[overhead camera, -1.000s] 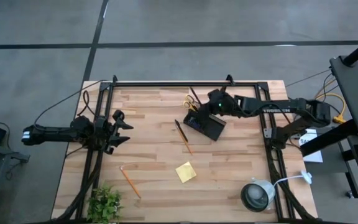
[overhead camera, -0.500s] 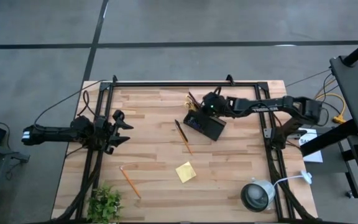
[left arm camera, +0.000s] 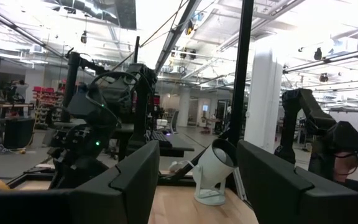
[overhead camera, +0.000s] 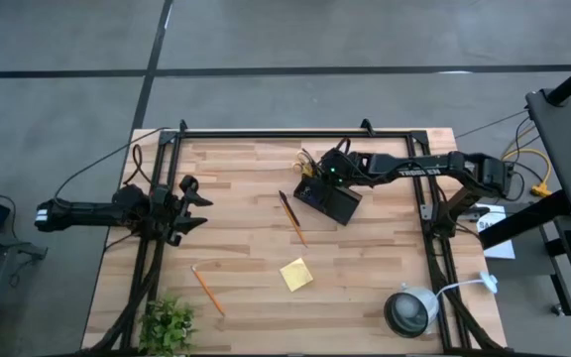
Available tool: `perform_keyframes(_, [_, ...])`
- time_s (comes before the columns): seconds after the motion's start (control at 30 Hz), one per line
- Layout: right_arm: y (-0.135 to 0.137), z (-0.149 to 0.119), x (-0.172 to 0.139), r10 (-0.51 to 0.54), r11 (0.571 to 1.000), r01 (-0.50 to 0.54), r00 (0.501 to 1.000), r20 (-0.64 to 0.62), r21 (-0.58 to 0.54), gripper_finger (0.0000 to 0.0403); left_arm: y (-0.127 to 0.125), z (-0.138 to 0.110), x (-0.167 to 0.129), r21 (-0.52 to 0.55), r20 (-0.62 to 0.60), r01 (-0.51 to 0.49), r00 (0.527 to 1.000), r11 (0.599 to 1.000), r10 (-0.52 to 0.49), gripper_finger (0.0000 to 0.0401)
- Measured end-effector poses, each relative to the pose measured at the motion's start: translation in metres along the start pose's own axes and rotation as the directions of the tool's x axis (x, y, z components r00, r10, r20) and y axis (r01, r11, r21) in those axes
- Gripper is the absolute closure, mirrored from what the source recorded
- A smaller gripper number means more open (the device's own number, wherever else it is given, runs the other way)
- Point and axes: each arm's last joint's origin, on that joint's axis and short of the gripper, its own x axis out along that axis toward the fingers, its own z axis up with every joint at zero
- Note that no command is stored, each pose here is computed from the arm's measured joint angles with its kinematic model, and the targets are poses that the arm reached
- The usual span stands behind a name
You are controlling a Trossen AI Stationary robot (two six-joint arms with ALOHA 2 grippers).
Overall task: Pick and place office supplies into organizer
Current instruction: Put the bottom black pen into the black desk organizer, then put the black pen into the black desk organizer
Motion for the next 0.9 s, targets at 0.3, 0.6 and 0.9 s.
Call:
perform_keyframes(0.3, [0.003,0.009,-0.009,-0.010,0.999,0.008,1.000,-0.028,-0.053,0.0247,0.000,0.000,0.000,0.000,-0.001,0.000,1.000,1.000,0.000,0.0200])
perform_keyframes(0.6, [0.006,0.023,-0.027,-0.045,0.993,0.036,0.996,-0.077,-0.115,0.0239,0.000,0.000,0.000,0.000,0.000,0.000,1.000,1.000,0.000,0.0200])
perform_keyframes(0.9, [0.035,0.041,-0.044,0.157,0.975,-0.169,0.983,-0.091,-0.145,0.0246,0.000,0.000,0.000,0.000,0.000,0.000,1.000,1.000,0.000,0.0200])
